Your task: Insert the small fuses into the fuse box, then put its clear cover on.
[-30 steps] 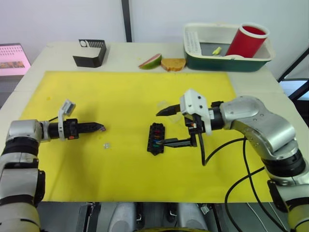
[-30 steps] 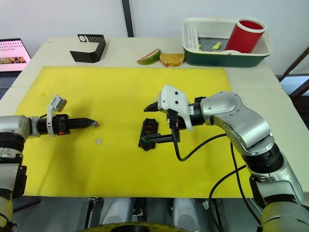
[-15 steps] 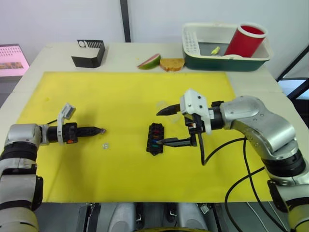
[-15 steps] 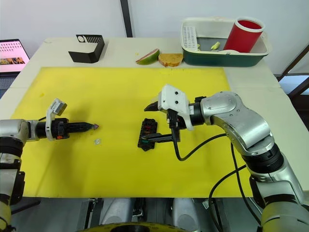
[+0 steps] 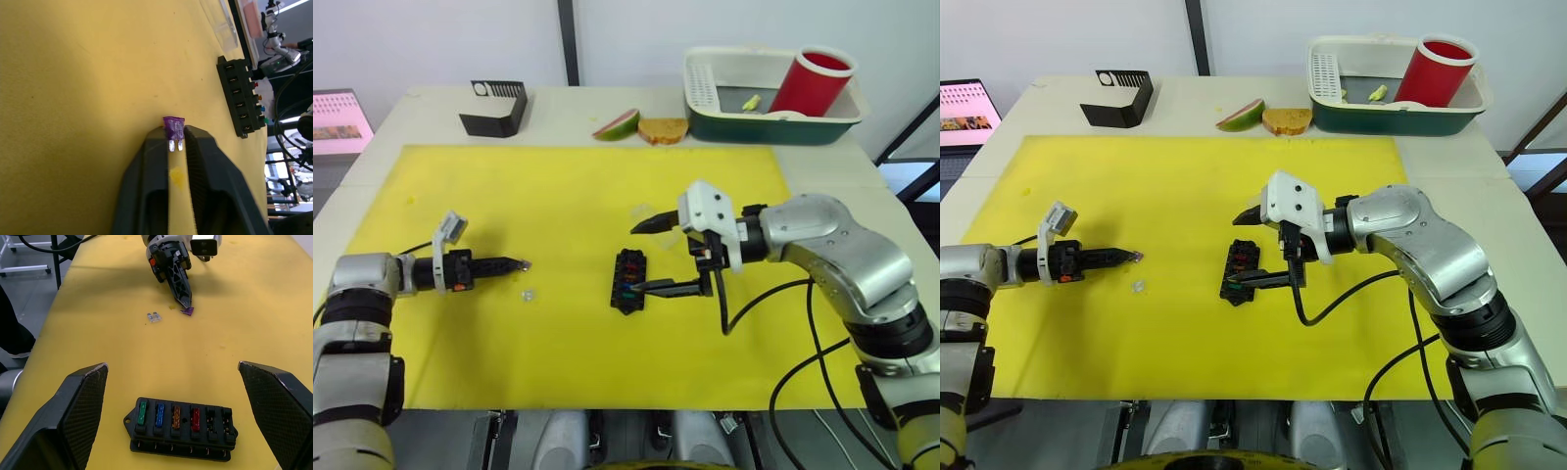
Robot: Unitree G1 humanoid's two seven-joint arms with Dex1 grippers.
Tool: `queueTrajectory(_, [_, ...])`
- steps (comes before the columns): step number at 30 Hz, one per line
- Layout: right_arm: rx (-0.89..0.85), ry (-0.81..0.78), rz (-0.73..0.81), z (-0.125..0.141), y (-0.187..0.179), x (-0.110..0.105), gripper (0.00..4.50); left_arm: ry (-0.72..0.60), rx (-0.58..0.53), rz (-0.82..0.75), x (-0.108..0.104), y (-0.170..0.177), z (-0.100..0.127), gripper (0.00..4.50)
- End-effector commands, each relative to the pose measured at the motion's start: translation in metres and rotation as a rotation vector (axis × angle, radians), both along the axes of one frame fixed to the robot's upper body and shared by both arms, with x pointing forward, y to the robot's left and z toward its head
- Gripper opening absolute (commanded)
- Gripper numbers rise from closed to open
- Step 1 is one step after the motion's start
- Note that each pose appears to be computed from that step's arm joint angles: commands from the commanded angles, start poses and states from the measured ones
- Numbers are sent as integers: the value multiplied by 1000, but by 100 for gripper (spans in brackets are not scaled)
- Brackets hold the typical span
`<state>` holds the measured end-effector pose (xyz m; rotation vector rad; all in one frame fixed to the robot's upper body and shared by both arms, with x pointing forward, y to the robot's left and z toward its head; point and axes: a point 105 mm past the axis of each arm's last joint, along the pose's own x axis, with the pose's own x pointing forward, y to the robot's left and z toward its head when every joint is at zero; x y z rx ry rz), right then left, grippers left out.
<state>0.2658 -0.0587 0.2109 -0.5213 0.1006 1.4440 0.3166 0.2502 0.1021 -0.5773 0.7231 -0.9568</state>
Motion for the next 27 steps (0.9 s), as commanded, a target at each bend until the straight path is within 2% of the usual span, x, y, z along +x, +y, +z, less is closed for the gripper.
queueTrajectory(1, [-2, -57, 14, 9, 1, -3, 450, 21, 19, 24, -3, 5, -6, 73])
queueTrajectory(10, [-3, -57, 16, 8, 2, -3, 450, 21, 23, -41, -8, -4, -7, 73])
queueTrajectory(27, [-6, -62, 12, 8, 1, -3, 450, 16, 59, -42, -5, -9, -17, 73])
